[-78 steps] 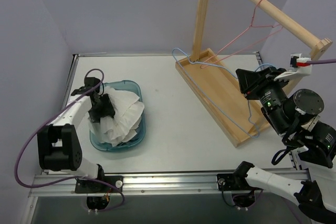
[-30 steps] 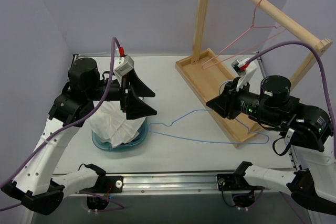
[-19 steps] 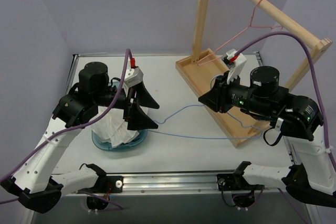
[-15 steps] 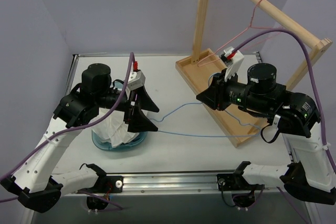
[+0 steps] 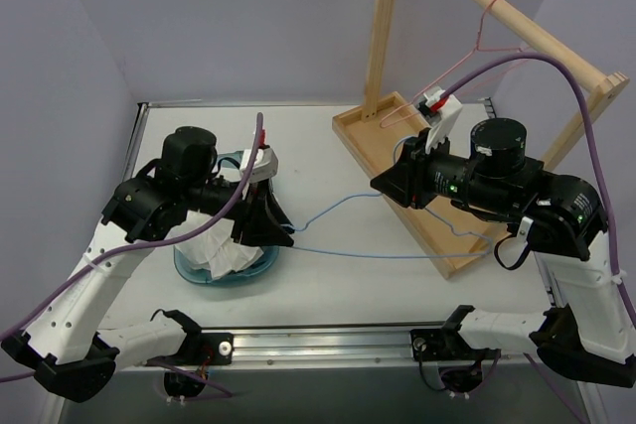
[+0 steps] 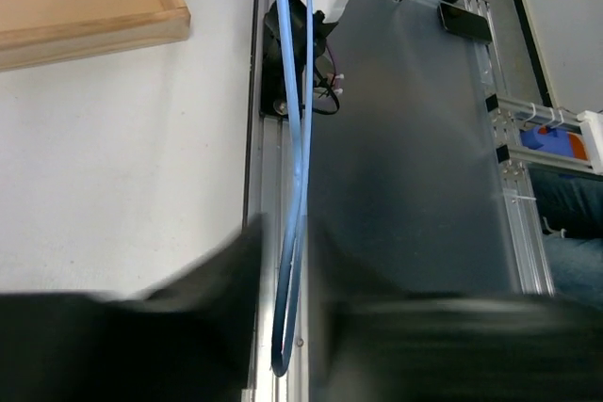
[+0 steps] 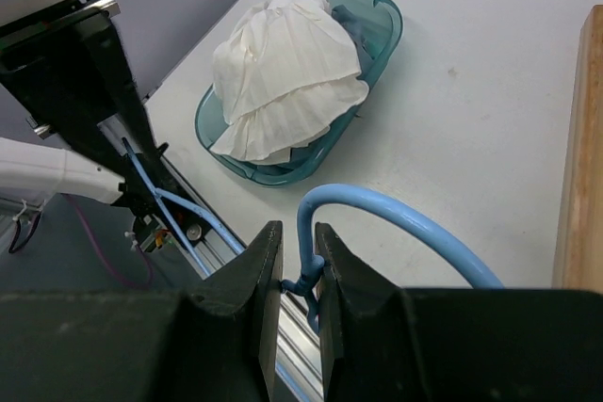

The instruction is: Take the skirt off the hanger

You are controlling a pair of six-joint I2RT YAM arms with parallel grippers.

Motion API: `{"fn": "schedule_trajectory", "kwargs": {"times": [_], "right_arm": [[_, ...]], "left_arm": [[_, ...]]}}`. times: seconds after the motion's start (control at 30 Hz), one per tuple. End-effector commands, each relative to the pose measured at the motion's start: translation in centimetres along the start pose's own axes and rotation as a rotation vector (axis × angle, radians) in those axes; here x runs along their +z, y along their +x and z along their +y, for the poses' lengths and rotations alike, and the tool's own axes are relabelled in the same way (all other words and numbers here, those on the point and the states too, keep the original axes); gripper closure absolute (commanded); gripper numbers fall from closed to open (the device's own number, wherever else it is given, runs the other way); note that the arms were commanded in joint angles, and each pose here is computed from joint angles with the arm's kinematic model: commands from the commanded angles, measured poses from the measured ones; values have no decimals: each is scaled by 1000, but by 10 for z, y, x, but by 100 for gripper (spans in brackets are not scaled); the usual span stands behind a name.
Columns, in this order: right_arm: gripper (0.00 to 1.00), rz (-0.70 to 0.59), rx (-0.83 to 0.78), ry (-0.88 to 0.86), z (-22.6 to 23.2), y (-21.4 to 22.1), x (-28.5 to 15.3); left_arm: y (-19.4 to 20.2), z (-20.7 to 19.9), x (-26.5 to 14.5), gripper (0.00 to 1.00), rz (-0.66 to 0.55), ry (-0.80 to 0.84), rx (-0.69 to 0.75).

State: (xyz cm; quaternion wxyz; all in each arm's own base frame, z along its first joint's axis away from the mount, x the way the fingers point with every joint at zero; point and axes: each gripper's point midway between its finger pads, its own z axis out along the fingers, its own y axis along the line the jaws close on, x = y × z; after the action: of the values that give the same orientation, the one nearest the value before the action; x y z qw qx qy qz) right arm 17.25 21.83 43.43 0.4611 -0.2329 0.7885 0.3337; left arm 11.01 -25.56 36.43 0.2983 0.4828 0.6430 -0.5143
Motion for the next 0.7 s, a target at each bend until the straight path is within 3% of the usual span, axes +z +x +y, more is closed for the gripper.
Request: {"fn": "schedule_trajectory", "kwargs": {"times": [0.0,0.03,0.07,0.17,0.23,0.33,0.43,0.5,0.67], "right_arm": [[100,-40,-12,-11,3,-10,-3],[100,-42,-7,-1,2,-11,-2],[87,-49,0,13,0,-13,-2],[25,-90,46,150,-22,-22,-4],[0,-174,96,272,-41,-35,-20],[0,-306,141,319,-47,-53,-49],[0,-385,164,344,-50,-62,-79],[0,-395,168,342,-48,-62,-92],[3,-557,238,314,-44,-78,-140]], "left_arm": [[-4,-2,-2,97,1,0,37],[-6,3,-2,98,1,-29,30],[-7,9,-3,98,-4,-68,28],[-21,31,-7,98,-61,-224,-1],[-32,43,-8,98,-104,-319,-50],[-40,50,-9,98,-132,-416,-48],[-53,48,-8,98,-178,-403,-25],[-62,41,-3,98,-199,-353,-11],[-77,30,14,98,-226,-261,17]]}}
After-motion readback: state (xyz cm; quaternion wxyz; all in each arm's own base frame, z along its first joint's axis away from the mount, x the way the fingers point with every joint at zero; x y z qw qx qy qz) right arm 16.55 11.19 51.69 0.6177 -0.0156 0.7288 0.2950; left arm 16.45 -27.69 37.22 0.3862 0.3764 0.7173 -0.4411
